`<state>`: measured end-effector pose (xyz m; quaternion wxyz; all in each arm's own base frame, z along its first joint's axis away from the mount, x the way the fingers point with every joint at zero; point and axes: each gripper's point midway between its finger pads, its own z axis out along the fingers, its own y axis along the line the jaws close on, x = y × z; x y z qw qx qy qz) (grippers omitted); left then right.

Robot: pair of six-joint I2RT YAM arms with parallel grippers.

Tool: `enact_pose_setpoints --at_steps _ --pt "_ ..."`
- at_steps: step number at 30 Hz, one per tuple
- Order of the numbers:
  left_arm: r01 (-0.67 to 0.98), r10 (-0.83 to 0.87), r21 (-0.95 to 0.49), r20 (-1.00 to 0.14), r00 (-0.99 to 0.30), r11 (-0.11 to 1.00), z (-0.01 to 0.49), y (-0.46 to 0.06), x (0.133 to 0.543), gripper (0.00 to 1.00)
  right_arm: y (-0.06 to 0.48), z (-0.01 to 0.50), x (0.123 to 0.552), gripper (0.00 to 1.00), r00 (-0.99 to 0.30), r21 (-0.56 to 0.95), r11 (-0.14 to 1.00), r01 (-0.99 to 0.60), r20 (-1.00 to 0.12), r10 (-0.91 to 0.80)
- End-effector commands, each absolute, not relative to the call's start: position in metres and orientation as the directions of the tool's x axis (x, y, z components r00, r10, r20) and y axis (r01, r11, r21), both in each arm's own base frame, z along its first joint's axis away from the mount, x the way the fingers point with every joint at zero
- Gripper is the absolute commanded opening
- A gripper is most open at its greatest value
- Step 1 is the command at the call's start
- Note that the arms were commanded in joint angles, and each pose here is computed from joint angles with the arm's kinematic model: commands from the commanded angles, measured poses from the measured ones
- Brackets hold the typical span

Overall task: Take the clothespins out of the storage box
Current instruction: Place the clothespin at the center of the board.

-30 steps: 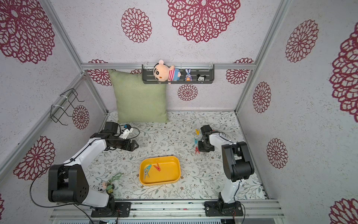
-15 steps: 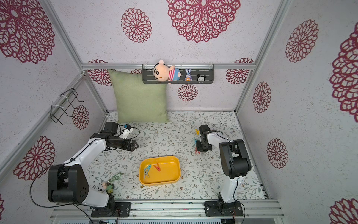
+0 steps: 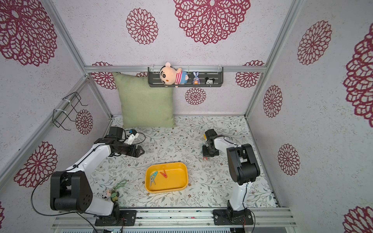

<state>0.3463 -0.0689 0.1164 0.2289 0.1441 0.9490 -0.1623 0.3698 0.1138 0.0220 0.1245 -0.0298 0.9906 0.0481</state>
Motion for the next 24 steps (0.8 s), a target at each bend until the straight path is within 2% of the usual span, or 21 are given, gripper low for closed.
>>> enact_pose_setpoints --at_steps 1,24 --pt "0.352 0.193 -0.243 -0.504 -0.842 0.904 0.1236 -0.0682 0.347 0.94 0.1123 0.0207 0.3669 0.0 -0.971 0.072 0.995 -0.064 -0.234 -0.045" --pt "0.351 0.192 -0.242 -0.503 -0.843 0.905 0.1235 -0.0679 0.3464 0.94 0.1035 0.0151 0.3687 0.0 -0.971 0.019 0.996 -0.09 -0.223 -0.084"
